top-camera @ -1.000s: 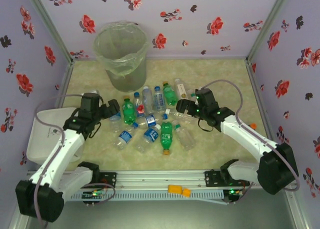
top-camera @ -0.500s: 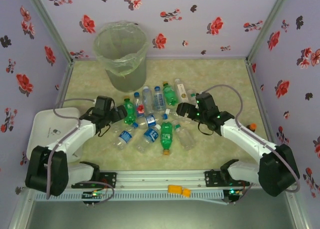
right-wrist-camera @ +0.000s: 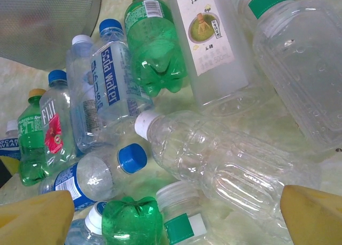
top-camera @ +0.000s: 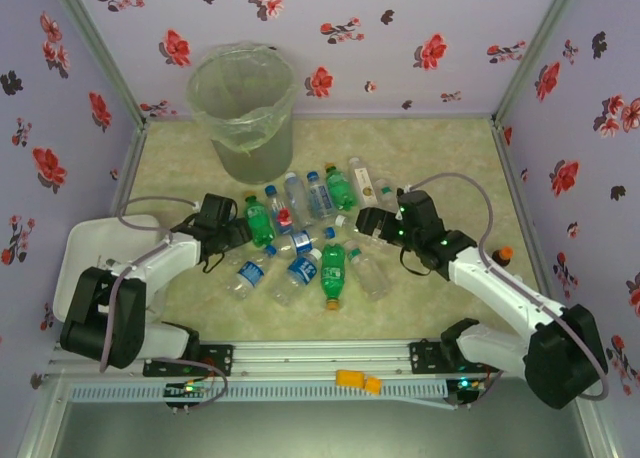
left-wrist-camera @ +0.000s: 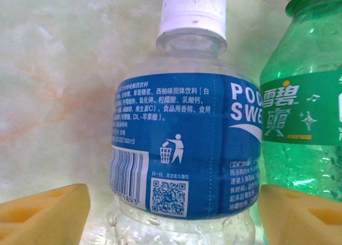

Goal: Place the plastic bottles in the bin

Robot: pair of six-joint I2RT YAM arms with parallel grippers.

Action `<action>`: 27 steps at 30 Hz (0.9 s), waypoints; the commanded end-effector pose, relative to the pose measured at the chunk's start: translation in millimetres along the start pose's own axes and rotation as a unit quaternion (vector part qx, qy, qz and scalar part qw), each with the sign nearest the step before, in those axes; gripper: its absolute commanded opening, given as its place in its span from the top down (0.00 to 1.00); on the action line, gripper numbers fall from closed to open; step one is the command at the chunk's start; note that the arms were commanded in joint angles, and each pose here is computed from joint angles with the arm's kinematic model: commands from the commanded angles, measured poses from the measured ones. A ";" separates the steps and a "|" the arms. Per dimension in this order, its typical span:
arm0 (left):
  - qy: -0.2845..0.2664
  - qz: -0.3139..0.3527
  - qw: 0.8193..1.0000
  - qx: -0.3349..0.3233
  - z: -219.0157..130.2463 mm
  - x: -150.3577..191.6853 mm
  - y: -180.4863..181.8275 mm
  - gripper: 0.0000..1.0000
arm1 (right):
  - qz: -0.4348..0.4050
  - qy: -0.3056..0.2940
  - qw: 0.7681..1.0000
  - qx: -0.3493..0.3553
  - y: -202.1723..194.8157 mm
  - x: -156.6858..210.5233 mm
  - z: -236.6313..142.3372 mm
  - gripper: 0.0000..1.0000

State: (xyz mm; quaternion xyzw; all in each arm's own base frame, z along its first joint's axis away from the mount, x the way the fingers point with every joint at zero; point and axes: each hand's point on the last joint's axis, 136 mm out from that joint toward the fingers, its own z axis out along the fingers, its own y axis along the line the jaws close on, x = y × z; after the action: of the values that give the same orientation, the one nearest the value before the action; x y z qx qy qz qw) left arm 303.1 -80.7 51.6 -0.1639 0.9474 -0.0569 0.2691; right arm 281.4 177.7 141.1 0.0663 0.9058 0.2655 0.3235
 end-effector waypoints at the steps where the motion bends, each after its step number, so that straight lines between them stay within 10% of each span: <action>1: -0.014 0.006 1.000 -0.017 2.5 -2.2 5.4 0.23 | -0.013 -0.024 0.999 -0.033 9.7 -3.3 -3.9 0.00; 17: 0.007 0.016 0.999 -0.033 19.9 3.5 7.5 0.34 | 0.020 0.022 0.999 -0.015 3.5 3.3 11.0 0.01; 27: -0.092 0.012 0.996 -0.017 -38.8 -53.8 15.5 0.41 | 0.011 0.005 1.000 0.014 -6.0 -1.3 8.7 0.00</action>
State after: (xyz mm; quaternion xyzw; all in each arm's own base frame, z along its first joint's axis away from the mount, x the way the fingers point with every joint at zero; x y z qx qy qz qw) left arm 308.6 -62.8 66.9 -0.1628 0.9399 -0.0341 0.2981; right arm 281.9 181.9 123.3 0.0701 0.9124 0.2703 0.2991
